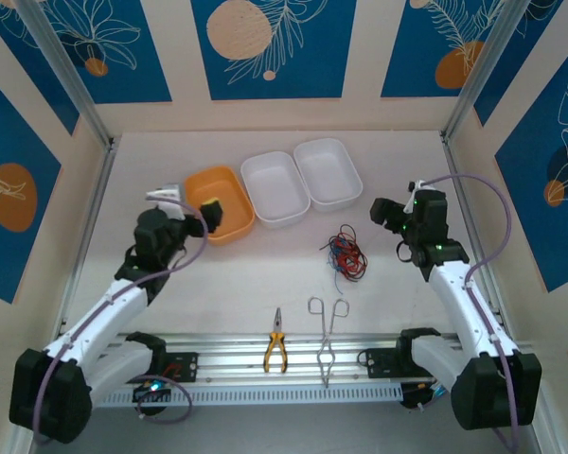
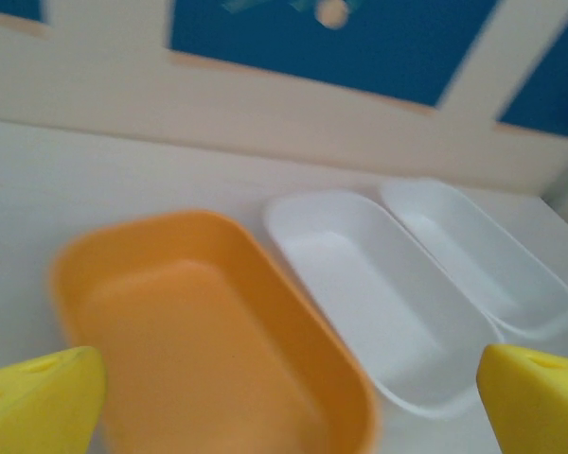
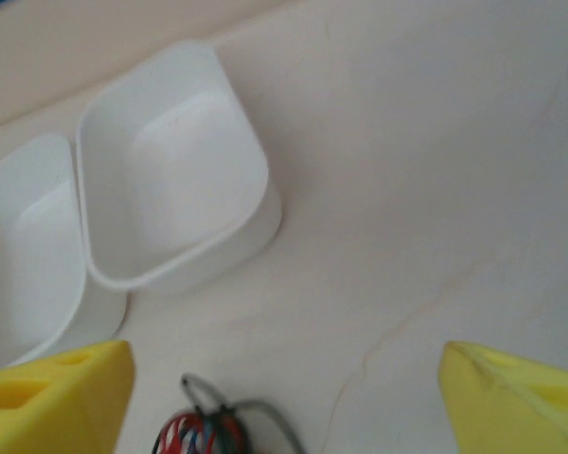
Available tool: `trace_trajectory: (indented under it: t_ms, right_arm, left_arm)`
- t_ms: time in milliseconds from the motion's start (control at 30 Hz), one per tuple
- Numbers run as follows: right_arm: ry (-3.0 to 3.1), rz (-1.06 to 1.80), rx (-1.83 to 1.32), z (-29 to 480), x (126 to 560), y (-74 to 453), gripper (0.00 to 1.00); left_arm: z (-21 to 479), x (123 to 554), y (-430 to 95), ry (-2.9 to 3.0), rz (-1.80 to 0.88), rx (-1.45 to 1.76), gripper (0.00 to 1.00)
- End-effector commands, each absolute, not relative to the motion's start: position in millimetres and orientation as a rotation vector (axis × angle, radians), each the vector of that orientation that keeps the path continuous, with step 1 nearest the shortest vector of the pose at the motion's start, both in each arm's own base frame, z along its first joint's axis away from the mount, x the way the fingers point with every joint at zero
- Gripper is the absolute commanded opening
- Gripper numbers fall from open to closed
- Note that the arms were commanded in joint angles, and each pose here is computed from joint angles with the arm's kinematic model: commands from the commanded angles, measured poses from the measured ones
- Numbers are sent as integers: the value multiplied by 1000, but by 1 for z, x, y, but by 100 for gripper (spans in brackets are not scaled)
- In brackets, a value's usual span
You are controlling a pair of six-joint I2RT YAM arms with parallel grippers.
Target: Untangle the cables
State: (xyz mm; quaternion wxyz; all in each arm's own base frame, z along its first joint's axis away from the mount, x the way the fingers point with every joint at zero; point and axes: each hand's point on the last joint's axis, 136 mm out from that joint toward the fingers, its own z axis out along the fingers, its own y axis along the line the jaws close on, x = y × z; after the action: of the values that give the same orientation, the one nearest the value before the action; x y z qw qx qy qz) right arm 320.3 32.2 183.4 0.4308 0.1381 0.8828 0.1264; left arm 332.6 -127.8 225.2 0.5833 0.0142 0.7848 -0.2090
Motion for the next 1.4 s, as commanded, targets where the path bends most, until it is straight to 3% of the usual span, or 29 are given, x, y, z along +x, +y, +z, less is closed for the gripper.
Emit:
trace_trajectory:
  t_ms: [0, 133, 433, 1167, 1367]
  right_arm:
    - [2441, 342, 443, 152, 274, 47, 74]
    - [2539, 414, 382, 141, 255, 78, 64]
    - [2668, 387, 305, 124, 256, 103, 55]
    - [2769, 239, 189, 95, 303, 109, 35]
    - [2755, 282, 178, 97, 306, 115, 15]
  left_arm:
    - [209, 321, -159, 1913, -509, 55, 100]
    - [200, 316, -210, 1938, -576, 171, 100]
    - [178, 317, -287, 1999, -711, 320, 100]
    - [153, 319, -294, 2080, -663, 313, 100]
    - [150, 319, -299, 2087, -684, 328, 100]
